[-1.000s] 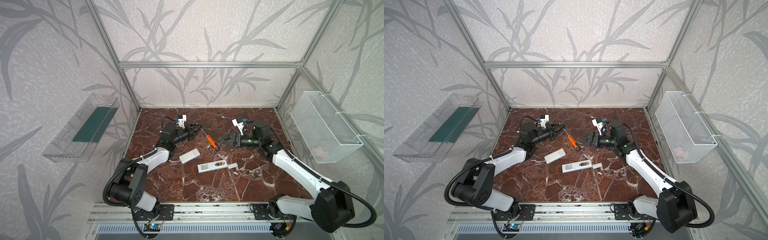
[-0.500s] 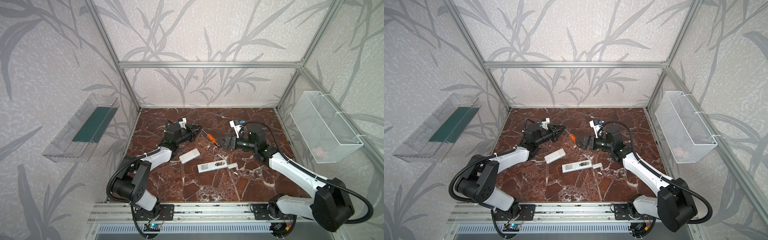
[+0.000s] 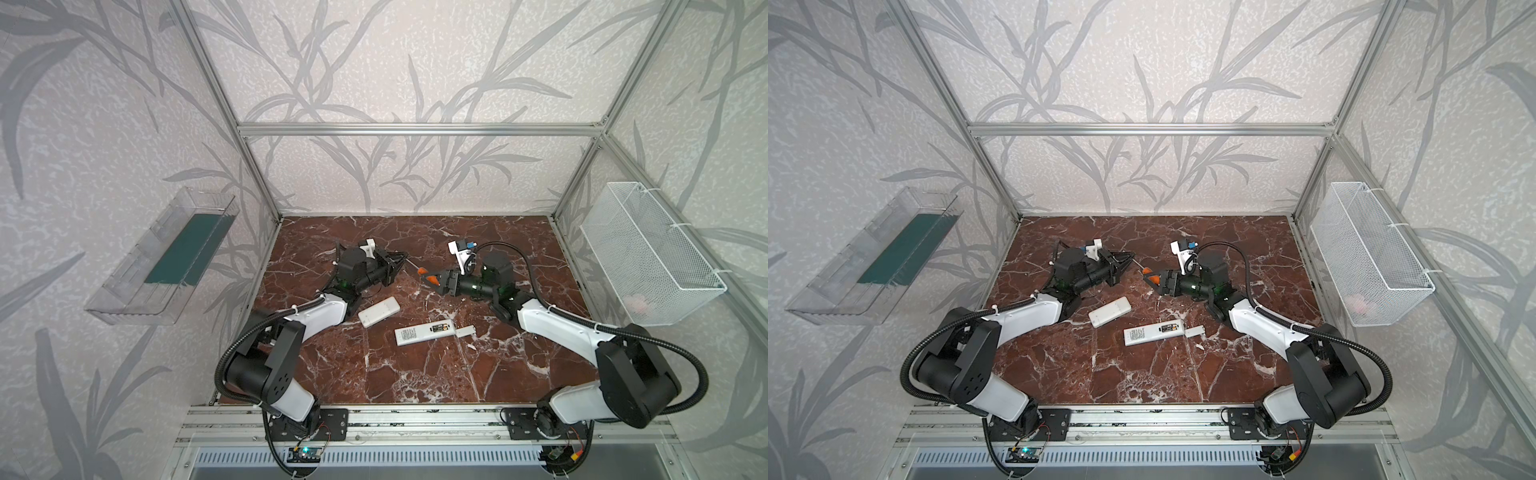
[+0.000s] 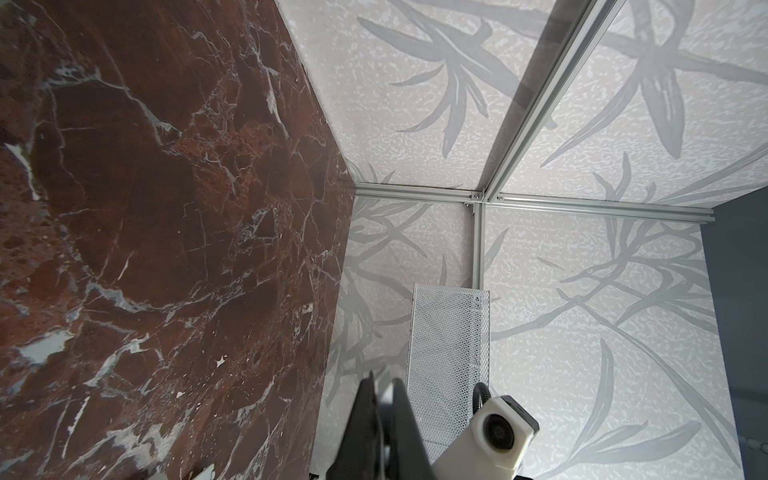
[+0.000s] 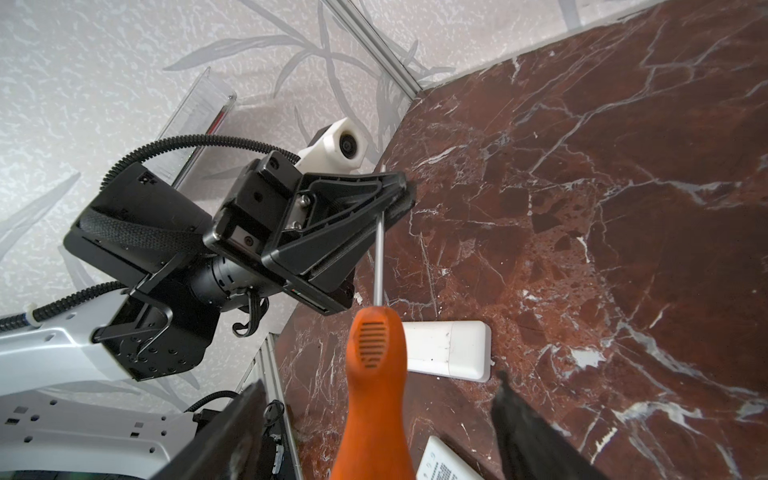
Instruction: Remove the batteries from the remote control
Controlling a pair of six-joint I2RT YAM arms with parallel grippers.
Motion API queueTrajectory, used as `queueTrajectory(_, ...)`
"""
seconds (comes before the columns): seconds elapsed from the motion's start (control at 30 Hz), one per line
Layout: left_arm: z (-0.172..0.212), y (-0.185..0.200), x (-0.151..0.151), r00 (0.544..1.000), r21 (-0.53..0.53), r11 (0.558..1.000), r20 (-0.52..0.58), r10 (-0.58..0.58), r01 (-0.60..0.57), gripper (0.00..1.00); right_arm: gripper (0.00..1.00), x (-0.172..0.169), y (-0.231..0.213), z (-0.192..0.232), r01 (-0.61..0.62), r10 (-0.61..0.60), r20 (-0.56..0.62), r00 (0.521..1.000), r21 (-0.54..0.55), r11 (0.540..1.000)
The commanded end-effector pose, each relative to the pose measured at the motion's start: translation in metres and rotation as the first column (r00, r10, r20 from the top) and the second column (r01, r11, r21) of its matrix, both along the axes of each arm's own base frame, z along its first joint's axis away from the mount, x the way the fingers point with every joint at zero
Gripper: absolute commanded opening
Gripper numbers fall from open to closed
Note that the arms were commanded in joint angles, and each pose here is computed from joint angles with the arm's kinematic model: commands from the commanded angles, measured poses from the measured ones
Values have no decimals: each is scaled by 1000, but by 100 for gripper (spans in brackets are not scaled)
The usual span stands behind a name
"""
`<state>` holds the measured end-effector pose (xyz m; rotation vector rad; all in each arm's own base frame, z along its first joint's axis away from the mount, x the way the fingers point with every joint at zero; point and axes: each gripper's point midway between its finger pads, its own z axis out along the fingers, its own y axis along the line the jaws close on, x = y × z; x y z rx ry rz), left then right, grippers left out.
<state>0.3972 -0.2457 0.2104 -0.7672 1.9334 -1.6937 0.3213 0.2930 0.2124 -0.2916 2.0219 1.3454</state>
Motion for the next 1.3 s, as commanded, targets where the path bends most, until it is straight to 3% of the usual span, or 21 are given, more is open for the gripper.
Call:
queueTrajectory(0.0, 10, -1, 4, 1000, -37, 999, 14, 16, -15, 0, 77, 10, 1, 20, 41, -43, 52, 998, 45, 998)
queueTrajectory(0.27, 7, 0, 4, 1000, -31, 999, 12, 24, -24, 0, 67, 13, 0, 14, 67, -69, 22, 997, 54, 996)
queueTrajectory(0.77, 6, 2, 2, 999, -29, 999, 9, 32, -32, 0, 66, 9, 0, -1, 74, -73, -13, 997, 43, 996)
queueTrajectory(1.27, 6, 2, 0, 1000, -30, 999, 9, 27, -27, 0, 57, 8, 8, -4, 59, -58, -22, 998, 36, 998)
